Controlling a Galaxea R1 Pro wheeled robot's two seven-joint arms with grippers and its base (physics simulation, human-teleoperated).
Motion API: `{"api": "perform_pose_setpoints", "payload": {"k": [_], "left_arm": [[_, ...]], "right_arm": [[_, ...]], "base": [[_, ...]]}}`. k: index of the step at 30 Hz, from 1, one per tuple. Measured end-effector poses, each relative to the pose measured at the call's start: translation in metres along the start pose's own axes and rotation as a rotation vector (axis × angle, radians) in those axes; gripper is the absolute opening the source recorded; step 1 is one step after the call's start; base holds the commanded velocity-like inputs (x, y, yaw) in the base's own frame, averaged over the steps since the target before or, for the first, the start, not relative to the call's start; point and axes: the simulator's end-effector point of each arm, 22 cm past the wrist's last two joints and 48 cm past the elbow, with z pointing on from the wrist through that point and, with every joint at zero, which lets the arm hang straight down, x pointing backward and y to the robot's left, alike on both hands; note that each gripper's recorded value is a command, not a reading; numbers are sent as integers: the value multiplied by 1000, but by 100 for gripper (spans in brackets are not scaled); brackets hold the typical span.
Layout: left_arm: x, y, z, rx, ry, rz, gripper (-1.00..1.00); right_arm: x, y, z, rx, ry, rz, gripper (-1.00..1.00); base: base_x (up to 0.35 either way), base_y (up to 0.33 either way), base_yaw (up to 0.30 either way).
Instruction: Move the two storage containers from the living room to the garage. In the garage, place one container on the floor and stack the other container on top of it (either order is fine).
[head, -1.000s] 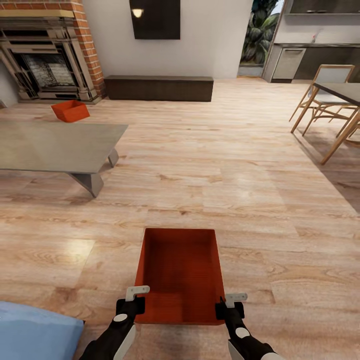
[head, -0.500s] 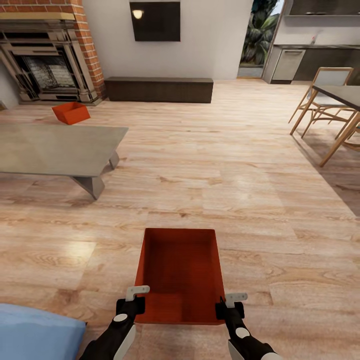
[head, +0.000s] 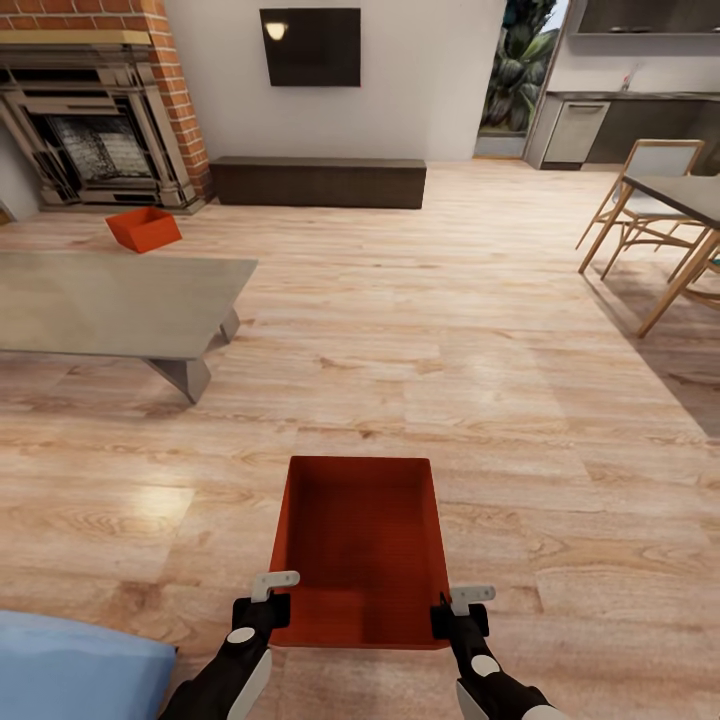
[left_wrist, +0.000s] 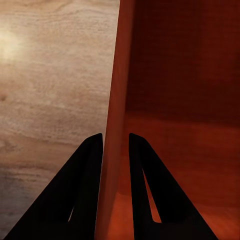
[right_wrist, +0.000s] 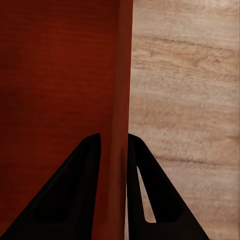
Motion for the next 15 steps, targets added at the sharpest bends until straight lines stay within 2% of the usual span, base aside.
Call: {"api": "perform_pose_setpoints", "payload": {"k": [15], "left_arm": [[-17,1,-23,0,0,1,-100]], "right_arm": [[-20,-2,-20,0,0,0,-100]], "base": [[0,0,0]]}}
